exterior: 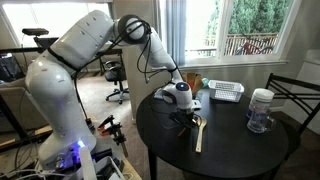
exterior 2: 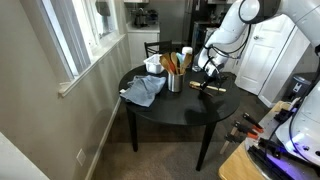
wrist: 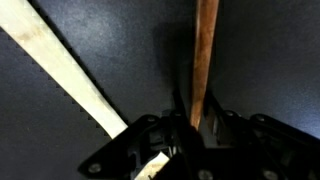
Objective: Put the brown spoon in the silver holder.
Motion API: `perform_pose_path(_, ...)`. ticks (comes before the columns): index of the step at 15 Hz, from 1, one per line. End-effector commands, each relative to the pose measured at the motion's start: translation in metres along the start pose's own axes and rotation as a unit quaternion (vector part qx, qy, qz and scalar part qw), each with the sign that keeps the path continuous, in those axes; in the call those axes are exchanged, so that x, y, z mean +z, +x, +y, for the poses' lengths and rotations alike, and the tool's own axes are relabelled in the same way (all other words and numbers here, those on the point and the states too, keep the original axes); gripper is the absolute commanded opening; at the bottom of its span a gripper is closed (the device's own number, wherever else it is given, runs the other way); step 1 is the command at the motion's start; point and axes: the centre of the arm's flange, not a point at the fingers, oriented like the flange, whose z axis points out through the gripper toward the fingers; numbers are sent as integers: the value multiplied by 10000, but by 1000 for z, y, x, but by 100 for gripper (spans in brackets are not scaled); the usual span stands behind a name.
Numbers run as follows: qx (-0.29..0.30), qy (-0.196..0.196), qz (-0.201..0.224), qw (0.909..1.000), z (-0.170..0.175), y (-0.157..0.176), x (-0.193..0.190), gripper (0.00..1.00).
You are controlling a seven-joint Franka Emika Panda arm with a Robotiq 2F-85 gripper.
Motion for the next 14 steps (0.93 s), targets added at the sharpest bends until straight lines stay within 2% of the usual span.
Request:
perform_pose_path(1,17,-91,78,9999,0,-6,-6,1)
perform_pose_path(3,53,-150,77,9998,-1,-2,-22,0)
perform_pose_path(6,89,-447,225,9987,4,6,-61,3)
perform_pose_path(10,93,-1023,655,9925,13,23,-125,3)
perform_pose_path(14,121,-1430,1145,9830,3,39,-170,3)
